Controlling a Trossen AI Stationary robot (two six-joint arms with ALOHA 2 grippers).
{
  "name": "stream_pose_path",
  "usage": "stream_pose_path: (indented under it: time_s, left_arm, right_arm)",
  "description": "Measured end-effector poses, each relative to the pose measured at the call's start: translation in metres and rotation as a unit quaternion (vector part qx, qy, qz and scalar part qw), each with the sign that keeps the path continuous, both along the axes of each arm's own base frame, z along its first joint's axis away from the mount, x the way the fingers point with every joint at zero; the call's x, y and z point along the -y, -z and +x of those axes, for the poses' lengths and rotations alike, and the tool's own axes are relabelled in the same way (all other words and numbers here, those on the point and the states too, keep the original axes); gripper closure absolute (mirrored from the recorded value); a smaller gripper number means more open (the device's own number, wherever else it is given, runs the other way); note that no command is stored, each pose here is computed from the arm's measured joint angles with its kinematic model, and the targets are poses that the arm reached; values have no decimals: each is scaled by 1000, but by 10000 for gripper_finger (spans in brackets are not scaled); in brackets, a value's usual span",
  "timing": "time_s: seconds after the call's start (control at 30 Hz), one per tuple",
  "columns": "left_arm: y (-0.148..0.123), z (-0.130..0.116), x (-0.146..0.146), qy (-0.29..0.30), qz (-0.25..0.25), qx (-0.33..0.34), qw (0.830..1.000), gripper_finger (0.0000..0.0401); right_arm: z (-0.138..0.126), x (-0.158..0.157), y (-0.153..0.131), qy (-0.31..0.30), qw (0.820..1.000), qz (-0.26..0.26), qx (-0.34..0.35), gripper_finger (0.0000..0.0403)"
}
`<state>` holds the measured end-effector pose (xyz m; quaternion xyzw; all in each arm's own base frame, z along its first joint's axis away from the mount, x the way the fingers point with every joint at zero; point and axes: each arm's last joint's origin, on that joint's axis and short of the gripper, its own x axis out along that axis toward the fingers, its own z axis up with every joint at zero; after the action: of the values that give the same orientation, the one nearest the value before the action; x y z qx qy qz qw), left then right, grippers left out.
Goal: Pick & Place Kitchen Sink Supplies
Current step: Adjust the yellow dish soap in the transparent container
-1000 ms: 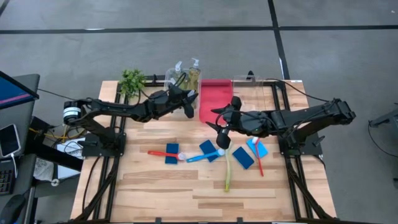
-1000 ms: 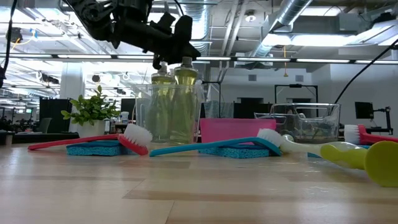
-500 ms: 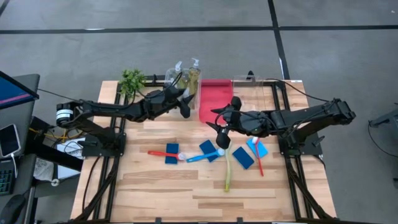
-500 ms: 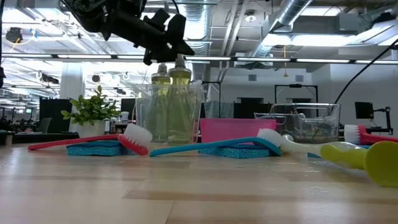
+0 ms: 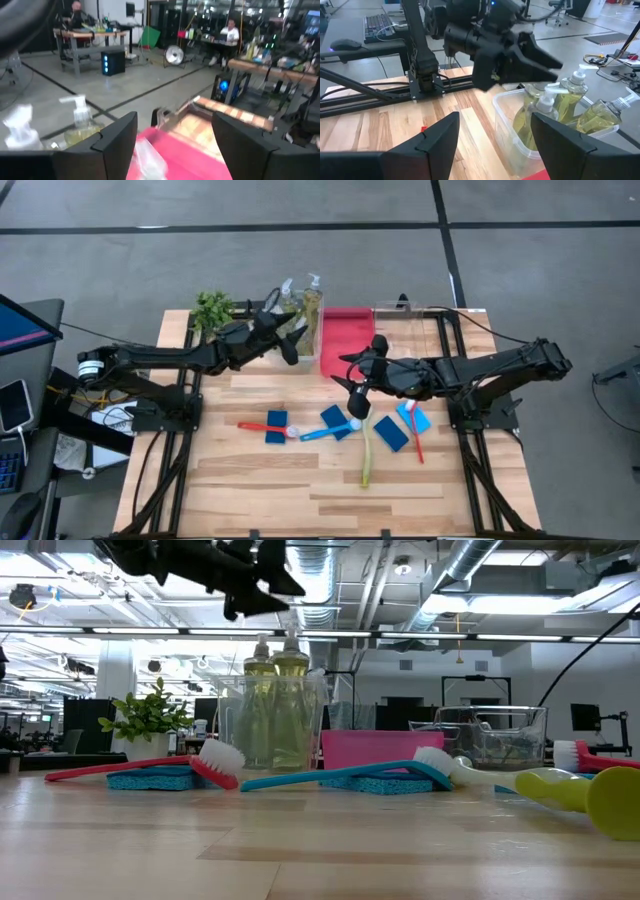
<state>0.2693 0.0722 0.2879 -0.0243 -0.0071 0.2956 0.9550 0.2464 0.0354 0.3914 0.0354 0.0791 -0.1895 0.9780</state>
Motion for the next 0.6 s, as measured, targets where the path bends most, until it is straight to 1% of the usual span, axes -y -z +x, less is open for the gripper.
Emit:
stream_pose_path:
  time_s: [0.13,0.23,0.4,0.5,0.6]
  left_arm:
    - [-14,-10,2,0,6,26,1000,149]
    - [-24,-18,5,3,11,47,999,152]
    - [-40,-31,15,19,14,82,996,159]
    - [-46,-36,21,30,15,95,995,164]
    - [-50,-40,28,43,16,104,993,169]
  right_arm:
    - [0,-1,-2,-2,1000,3,12,163]
    - [0,-3,-2,-3,1000,16,18,163]
    - [0,-1,-1,3,1000,17,13,163]
    - [-1,5,0,55,998,27,15,171]
    - [-2,16,4,100,994,37,3,201]
